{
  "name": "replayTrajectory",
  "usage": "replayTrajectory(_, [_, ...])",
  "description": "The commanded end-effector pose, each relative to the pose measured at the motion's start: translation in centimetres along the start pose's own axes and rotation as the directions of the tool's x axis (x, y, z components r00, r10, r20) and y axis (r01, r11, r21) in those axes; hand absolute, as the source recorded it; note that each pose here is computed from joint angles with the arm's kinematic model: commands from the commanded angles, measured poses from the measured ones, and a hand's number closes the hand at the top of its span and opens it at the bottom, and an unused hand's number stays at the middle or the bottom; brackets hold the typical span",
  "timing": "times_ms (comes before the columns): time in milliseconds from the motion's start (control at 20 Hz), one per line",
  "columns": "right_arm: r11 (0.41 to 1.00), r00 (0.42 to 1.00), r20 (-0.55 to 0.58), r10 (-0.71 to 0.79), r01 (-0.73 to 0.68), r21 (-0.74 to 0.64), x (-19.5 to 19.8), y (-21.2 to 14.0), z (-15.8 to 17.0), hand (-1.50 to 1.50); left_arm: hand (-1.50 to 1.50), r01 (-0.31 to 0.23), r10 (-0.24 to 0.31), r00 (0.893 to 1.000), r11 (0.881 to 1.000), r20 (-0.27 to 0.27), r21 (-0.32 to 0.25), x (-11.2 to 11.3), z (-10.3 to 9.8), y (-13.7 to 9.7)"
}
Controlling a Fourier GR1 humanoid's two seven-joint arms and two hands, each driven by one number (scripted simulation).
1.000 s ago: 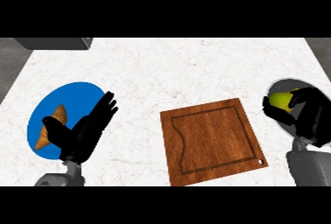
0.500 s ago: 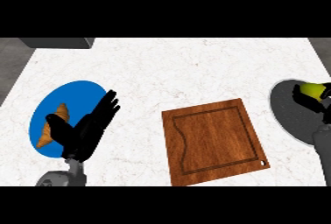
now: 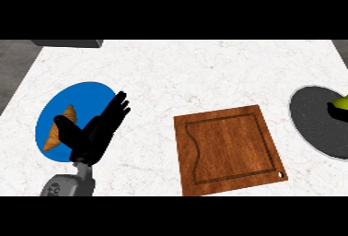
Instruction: Pick the pear from the cutting board and place it in the pan
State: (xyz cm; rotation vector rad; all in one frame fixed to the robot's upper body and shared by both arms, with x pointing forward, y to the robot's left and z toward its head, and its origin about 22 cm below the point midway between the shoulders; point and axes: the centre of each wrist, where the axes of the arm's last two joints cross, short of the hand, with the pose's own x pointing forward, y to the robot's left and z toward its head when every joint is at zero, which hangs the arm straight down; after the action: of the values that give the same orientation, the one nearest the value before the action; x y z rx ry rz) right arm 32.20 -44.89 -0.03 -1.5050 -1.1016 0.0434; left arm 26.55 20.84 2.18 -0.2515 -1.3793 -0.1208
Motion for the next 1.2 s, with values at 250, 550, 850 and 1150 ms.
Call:
replayTrajectory(250, [0.984, 0.993, -0.051, -0.110, 0.116, 0.138, -1.7, 0.4, 0.3, -1.50, 0.00, -0.001, 0.001, 1.000, 1.000, 0.014, -0.004, -0.5, 0.3, -0.1])
replayTrajectory(550, [0.889, 0.889, -0.013, -0.458, 0.458, 0.020, -0.7, -0.7, -1.1, -1.50, 0.00, -0.017, 0.017, 1.000, 1.000, -0.012, 0.002, -0.6, 0.4, -0.4])
replayTrajectory(850, [0.776, 0.779, -0.122, -0.615, 0.626, 0.082, -7.3, -4.1, -1.5, -1.50, 0.00, -0.014, 0.014, 1.000, 1.000, -0.010, 0.013, -1.6, 2.5, -0.1])
replayTrajectory(1150, [0.709, 0.745, -0.127, -0.655, 0.664, 0.240, -11.4, -6.0, -0.6, -1.50, 0.00, -0.016, 0.017, 1.000, 0.999, -0.017, 0.034, -2.2, 0.9, 1.5])
